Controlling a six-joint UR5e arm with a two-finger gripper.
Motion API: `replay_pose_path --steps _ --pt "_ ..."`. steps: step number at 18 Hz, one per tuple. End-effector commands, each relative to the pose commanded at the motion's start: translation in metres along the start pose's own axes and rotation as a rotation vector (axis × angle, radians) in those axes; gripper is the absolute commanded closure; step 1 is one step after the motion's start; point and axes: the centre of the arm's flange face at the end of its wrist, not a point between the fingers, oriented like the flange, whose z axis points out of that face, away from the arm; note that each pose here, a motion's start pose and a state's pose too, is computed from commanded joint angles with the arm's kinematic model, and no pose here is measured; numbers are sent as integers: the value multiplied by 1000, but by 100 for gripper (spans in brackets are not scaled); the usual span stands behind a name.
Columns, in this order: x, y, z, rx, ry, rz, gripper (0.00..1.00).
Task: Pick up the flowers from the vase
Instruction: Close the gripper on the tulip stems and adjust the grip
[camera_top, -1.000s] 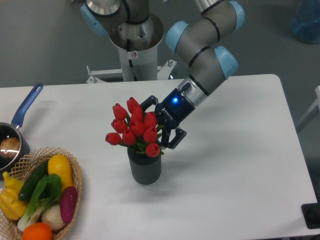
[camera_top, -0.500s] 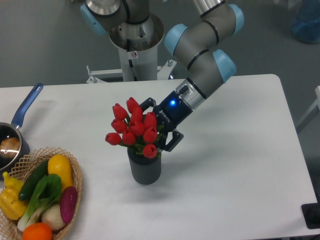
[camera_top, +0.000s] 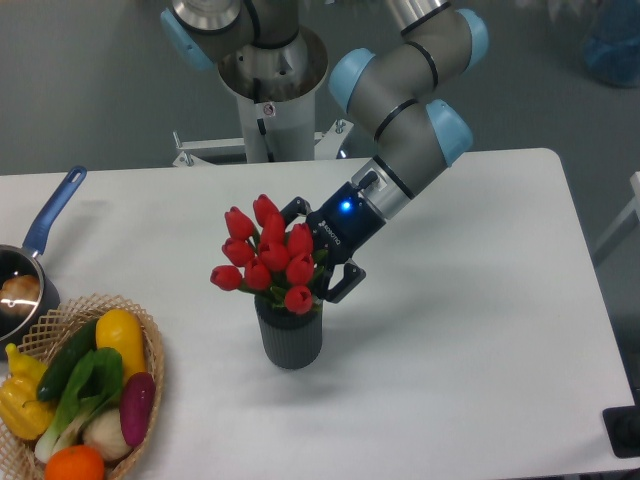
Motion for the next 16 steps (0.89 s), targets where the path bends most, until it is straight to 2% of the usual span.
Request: replay_pose_path --steps 1,3,13,16 --pt "0 0 0 0 1 -1 34" --pt "0 0 0 0 1 -1 39" --pt "0 1 -1 -1 -2 -3 40" --pt "0 1 -1 0 -1 -4 44"
